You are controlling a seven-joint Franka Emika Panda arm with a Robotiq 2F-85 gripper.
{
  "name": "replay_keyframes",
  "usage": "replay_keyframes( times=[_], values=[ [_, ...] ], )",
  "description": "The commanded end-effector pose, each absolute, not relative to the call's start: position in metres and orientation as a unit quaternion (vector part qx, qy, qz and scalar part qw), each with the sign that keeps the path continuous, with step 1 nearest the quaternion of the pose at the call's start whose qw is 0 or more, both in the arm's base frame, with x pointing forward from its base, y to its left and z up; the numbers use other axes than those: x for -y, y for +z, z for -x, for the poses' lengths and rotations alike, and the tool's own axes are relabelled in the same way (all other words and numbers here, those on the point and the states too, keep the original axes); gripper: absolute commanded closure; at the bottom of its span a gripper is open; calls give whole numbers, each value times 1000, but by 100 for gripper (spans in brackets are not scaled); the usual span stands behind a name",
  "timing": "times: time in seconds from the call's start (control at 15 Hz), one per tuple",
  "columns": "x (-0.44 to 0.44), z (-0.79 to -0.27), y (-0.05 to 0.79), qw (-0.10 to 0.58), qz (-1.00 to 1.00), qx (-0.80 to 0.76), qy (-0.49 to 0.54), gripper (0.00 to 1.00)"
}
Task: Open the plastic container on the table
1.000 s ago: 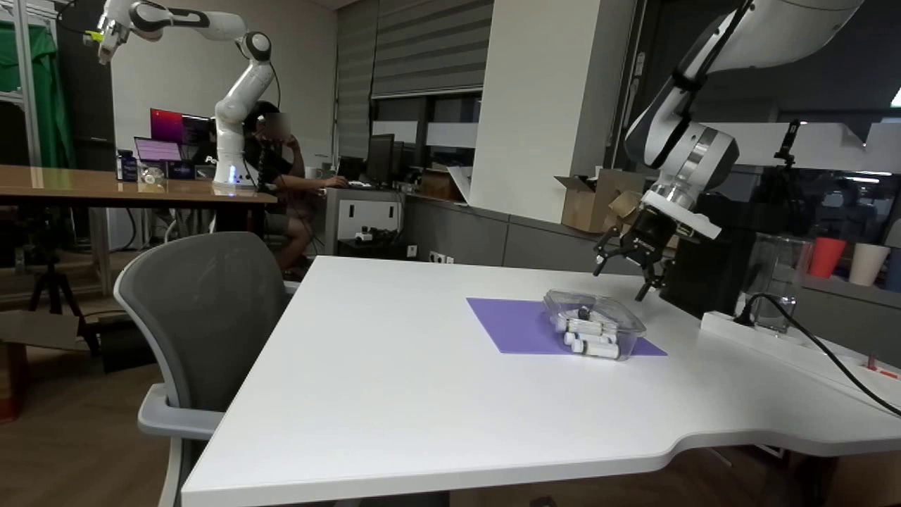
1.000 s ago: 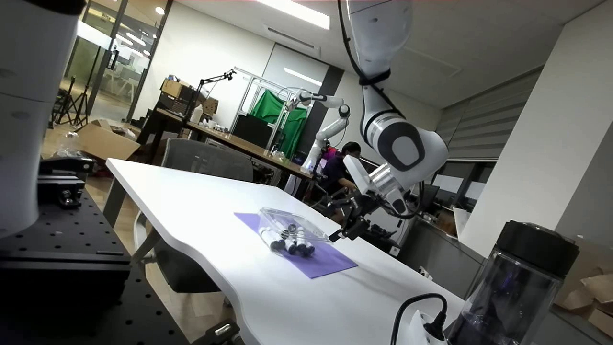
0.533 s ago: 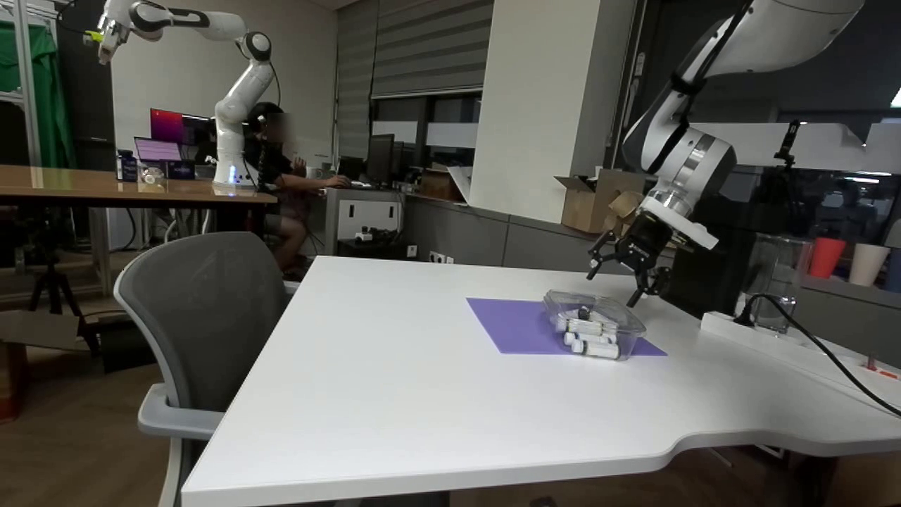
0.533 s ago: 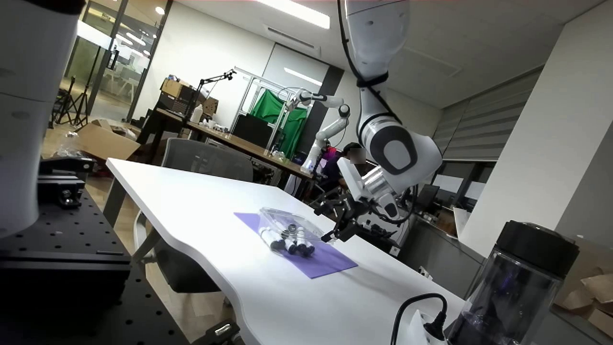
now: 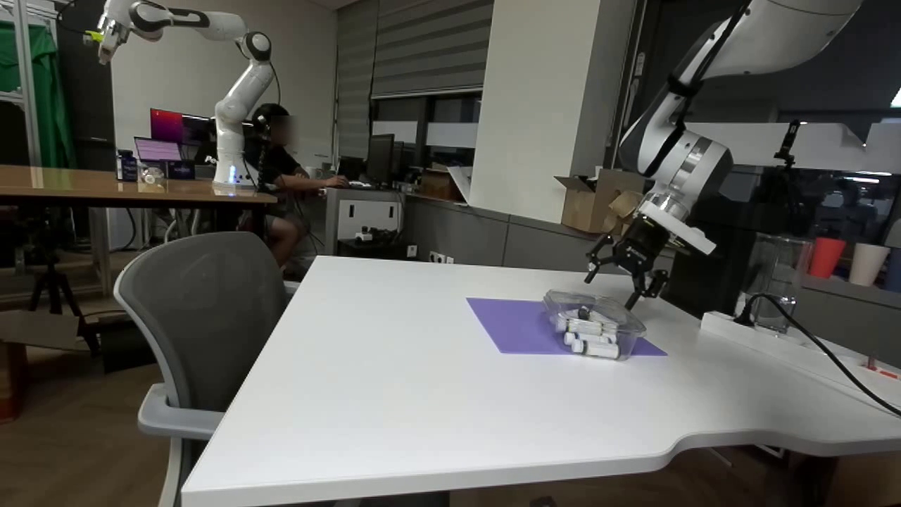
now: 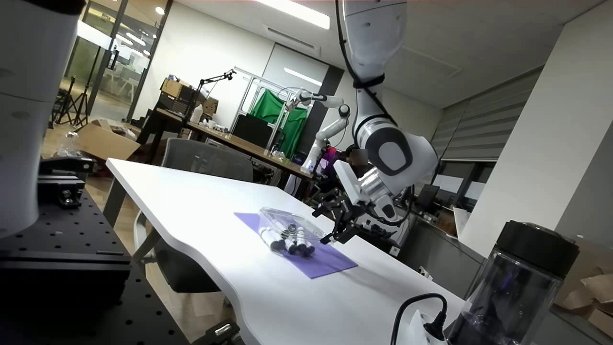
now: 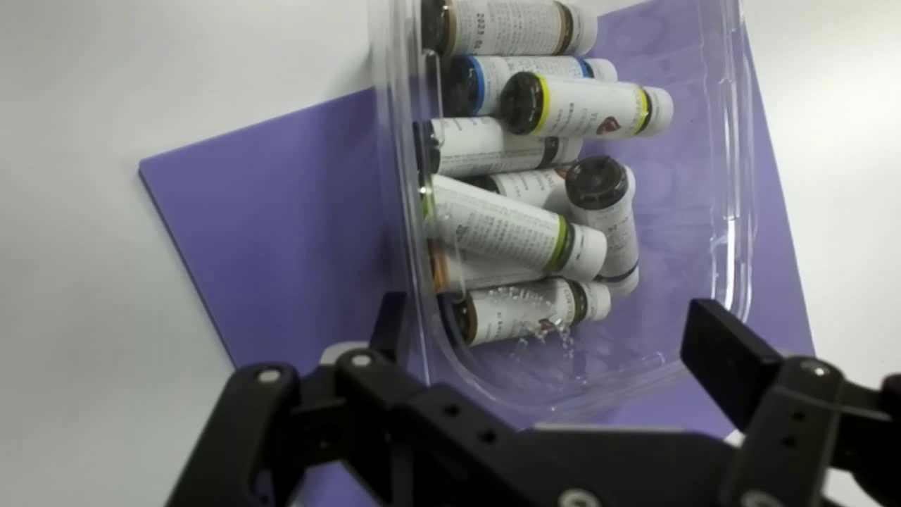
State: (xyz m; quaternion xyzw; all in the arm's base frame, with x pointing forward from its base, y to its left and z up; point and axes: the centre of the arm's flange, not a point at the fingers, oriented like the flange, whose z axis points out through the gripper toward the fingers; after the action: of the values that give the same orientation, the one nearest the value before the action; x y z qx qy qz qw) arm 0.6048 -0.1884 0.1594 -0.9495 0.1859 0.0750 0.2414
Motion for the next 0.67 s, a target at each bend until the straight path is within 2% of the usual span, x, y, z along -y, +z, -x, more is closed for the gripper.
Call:
replay_keyframes(
  times=[0.0, 0.6],
  values=[
    [181, -600, 161, 238, 953, -176, 64, 0],
    [175, -606, 167, 242, 954, -171, 53, 0]
  ],
)
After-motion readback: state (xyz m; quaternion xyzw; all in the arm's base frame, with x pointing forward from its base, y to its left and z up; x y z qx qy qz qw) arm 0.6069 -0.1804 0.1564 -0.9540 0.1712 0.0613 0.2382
